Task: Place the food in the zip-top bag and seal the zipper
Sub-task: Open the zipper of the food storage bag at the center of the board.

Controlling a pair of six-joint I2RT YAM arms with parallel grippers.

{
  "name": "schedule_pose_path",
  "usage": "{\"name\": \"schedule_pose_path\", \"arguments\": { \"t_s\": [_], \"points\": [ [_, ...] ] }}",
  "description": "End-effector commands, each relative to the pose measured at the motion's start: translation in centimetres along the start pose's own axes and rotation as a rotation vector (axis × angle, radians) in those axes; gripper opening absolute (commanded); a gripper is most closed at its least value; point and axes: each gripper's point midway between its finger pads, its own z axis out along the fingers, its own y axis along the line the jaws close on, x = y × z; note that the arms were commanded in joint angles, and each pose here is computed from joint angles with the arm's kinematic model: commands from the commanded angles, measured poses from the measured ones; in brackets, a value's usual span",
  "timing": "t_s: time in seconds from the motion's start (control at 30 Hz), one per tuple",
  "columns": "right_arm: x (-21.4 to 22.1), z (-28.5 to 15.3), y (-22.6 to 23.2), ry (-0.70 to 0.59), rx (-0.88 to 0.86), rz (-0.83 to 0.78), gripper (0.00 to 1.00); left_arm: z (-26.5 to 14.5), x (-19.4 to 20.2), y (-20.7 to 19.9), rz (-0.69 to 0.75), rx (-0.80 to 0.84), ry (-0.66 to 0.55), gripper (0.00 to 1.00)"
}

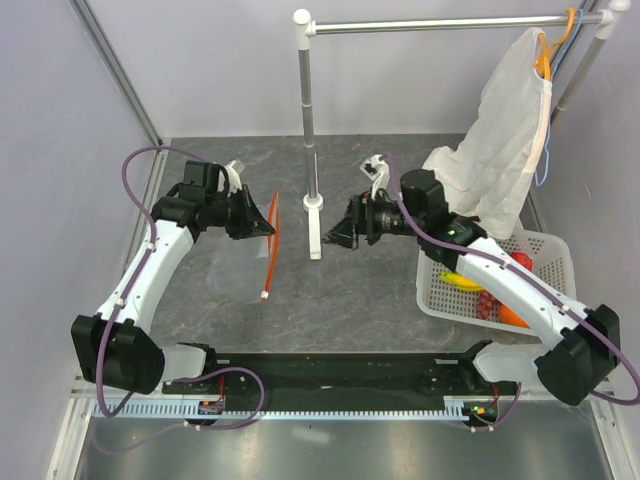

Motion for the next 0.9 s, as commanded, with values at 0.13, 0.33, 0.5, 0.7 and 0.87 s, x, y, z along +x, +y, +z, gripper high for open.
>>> {"name": "schedule_pose_path", "arguments": {
  "t_s": [0.13, 0.33, 0.5, 0.7, 0.87],
  "points": [
    [-2.5, 5.9, 3.1, -0.101, -0.069, 0.192, 0.82, -0.4, -0.8, -4.7, -0.086, 0.234, -0.041, 0.02],
    [-1.7, 8.5, 3.7, -0.067, -0.085, 0.205, 0.69, -0.7, -0.7, -5.6, -0.095, 0.288, -0.039, 0.02],
    [-1.4, 10.0, 2.9, -0.054, -0.064, 0.236, 0.51, -0.8, -0.1, -5.8, -0.125, 0.307, -0.013, 0.02],
    [-0.5, 11.2, 2.6, -0.033, -0.048, 0.233, 0.45, -1.2, 0.2, -6.0, -0.138, 0.324, -0.019, 0.02],
    [-0.1, 11.5, 1.7, -0.022, -0.009, 0.230, 0.43, -1.7, 0.2, -6.5, -0.141, 0.337, -0.024, 0.02]
  ]
}}
